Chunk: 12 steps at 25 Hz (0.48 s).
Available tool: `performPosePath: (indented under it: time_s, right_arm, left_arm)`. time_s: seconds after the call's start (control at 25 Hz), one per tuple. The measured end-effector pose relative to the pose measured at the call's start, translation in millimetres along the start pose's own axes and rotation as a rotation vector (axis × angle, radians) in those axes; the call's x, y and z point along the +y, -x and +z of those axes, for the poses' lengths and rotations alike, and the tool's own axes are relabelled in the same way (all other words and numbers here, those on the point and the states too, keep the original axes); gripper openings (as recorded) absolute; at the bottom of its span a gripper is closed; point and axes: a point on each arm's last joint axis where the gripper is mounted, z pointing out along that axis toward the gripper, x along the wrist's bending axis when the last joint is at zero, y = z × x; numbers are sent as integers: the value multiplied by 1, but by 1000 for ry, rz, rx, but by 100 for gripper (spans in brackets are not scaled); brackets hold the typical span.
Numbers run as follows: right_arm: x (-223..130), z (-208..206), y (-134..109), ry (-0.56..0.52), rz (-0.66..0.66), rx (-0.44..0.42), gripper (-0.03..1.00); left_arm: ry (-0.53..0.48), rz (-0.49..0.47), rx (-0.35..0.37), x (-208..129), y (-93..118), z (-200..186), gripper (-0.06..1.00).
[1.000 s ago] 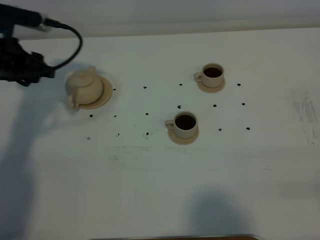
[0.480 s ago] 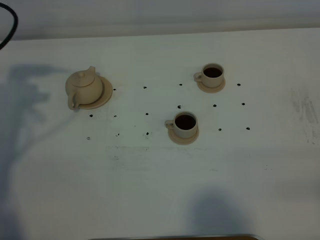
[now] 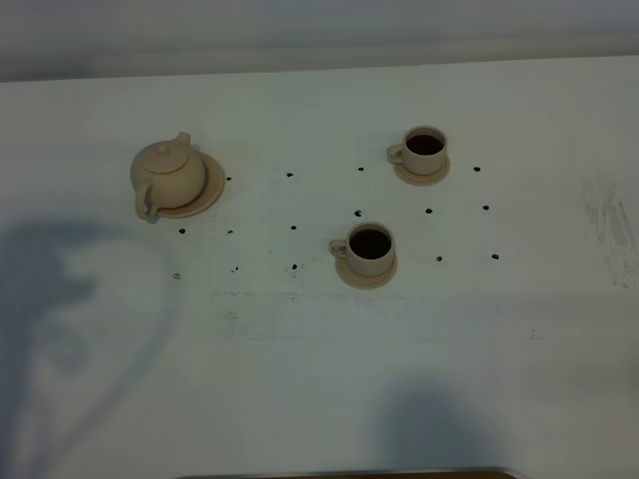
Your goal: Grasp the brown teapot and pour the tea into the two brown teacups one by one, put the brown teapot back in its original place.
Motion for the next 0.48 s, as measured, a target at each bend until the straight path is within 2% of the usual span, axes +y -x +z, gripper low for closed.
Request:
performPosePath:
  time_s: [0.16, 0.36, 0.48]
  right_arm:
    - [0, 0, 0, 0, 0, 0, 35]
    - [0, 0, 0, 0, 0, 0, 35]
    - [0, 0, 0, 0, 0, 0, 35]
  left_arm:
    - [-40, -10, -15, -31, 3, -35, 47]
    - [-99, 40, -48, -65, 8, -75, 46]
    - [-86, 34, -75, -80, 11, -92, 46]
